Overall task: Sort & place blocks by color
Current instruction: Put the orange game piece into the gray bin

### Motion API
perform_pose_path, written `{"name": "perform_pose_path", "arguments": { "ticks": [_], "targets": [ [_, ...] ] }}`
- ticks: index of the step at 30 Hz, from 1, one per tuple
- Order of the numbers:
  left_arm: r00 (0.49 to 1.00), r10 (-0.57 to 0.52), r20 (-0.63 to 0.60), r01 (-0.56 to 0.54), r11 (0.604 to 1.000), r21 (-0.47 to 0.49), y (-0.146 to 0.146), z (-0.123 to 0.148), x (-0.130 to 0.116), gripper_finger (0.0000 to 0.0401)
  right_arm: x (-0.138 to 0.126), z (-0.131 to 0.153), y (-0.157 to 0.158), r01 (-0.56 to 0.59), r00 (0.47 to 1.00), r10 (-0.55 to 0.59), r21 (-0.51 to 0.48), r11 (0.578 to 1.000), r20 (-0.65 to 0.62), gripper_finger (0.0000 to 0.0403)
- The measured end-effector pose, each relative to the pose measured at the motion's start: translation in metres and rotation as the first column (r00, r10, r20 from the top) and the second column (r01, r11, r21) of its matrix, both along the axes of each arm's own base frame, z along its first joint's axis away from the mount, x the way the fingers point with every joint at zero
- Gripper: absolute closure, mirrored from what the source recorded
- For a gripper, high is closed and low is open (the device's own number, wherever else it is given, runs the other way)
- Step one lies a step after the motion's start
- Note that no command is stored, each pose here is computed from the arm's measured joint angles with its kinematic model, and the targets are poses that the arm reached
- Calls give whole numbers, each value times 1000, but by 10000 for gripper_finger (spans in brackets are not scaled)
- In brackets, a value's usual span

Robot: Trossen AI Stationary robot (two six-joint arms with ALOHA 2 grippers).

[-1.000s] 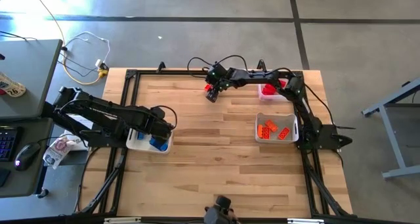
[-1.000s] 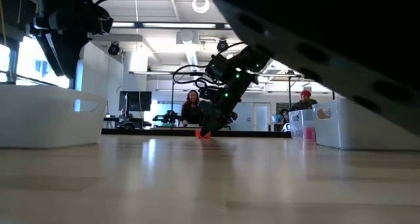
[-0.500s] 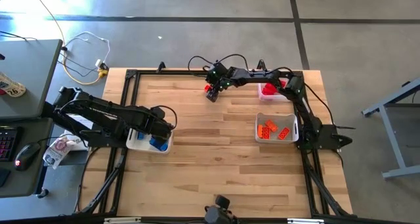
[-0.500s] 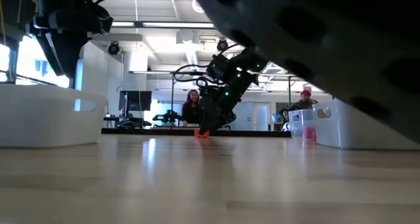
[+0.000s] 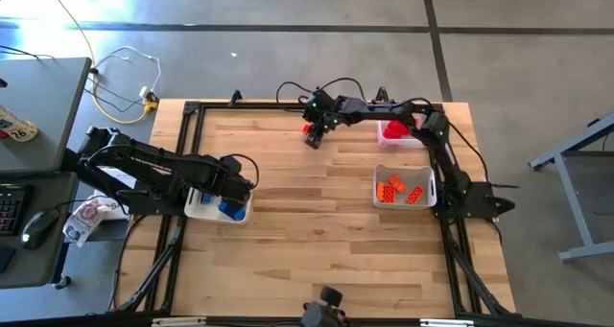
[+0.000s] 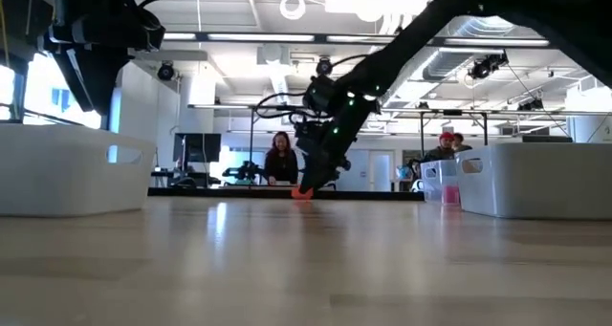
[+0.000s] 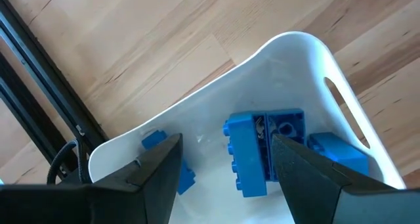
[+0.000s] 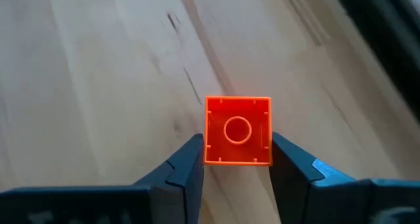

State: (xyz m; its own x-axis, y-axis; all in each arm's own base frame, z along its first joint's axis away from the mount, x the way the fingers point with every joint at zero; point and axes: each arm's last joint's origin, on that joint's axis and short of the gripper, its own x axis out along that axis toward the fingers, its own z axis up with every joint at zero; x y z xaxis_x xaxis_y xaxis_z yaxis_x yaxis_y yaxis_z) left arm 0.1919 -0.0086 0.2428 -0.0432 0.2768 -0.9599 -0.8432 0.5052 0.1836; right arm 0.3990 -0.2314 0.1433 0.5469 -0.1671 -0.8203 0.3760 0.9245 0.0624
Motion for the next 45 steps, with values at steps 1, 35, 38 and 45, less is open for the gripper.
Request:
{"name": "perform_pose_path", "arguments": {
  "ticks": [1,35,38,45],
  "targets": [
    [1000,-1,1,1,1000,0,0,0,0,181,-2,6,1,5,1000,-5,-3,1000,-10,286],
    [704,-518,486,552,829,84,12,15,60,181,-148,113,142,-14,989,34,134,991,-147,288],
    [664,-540,517,572,812,113,17,17,64,181,-172,115,154,40,994,-24,153,987,-103,288],
    [623,-562,544,579,799,162,30,21,68,181,-217,108,177,168,986,-161,190,967,-52,288]
  ]
}}
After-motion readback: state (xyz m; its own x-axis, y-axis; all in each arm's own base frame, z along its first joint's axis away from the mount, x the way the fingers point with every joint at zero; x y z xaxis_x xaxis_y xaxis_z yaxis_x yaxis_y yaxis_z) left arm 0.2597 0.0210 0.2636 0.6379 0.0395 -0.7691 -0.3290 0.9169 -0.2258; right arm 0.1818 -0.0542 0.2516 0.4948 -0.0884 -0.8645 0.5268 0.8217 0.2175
